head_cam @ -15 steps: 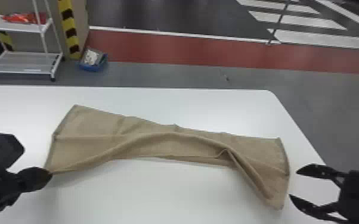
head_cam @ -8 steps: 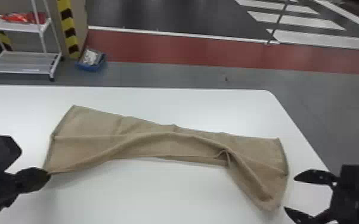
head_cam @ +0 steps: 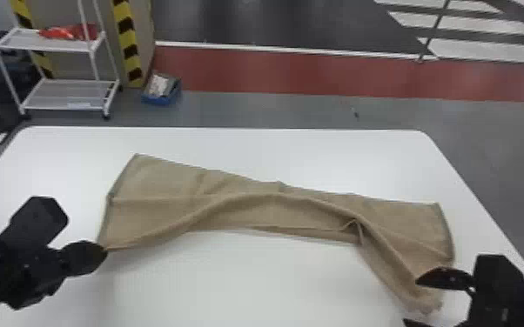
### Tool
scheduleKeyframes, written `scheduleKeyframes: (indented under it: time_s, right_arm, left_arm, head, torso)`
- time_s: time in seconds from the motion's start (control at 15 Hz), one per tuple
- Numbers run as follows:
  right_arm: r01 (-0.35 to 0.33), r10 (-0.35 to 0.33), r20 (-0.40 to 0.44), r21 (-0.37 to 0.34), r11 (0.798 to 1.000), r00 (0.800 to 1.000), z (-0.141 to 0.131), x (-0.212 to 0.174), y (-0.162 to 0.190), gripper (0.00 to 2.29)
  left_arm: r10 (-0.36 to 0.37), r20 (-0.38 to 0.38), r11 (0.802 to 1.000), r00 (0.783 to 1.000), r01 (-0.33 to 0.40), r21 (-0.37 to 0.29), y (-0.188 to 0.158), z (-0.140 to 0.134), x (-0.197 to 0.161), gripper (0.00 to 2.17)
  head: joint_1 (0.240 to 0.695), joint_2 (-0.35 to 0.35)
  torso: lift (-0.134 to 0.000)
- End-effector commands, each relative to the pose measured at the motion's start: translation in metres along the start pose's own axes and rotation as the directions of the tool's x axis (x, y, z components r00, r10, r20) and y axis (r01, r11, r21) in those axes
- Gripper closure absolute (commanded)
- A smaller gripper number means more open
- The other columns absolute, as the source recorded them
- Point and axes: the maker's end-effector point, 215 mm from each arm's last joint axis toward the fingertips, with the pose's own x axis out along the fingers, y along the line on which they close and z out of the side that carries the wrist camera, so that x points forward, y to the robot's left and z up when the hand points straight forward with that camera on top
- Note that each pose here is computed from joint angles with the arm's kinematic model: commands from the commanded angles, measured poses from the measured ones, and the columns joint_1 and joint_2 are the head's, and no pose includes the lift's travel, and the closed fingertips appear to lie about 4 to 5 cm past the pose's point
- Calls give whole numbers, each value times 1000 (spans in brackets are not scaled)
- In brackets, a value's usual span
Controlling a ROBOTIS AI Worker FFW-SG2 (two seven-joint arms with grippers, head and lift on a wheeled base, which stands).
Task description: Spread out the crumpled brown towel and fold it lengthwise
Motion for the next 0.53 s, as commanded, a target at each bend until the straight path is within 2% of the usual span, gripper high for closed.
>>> scheduleKeyframes:
  time_s: [0.0,0.07,0.2,0.4,0.47]
  right_arm:
    - [-5,5,-16,-7,1000,1000,-3,4,3,353]
    - [-4,3,-32,-8,1000,999,-7,4,1,485]
    - [-9,9,-53,-3,1000,999,-15,4,1,518]
    - [-20,20,-68,-1,1000,997,-21,6,2,1065]
    - [-22,22,-66,-2,1000,998,-19,5,2,1393]
  left_arm:
    - [0,1,1000,1000,0,0,0,-2,-1,1376]
    - [-1,2,1000,1000,1,1,0,-2,-2,1376]
    - [-1,1,1000,1000,1,-1,0,-4,-2,1376]
    - [-1,7,1000,1000,1,6,-1,-2,-3,1376]
    - [0,8,1000,1000,0,5,-1,-2,-3,1376]
  head:
    - [695,-108]
    - [695,-103]
    - [695,-104]
    - [695,-115]
    - [695,-119]
  torso:
    - [-124]
    - [-124]
    - [-124]
    - [-124]
    - [-124]
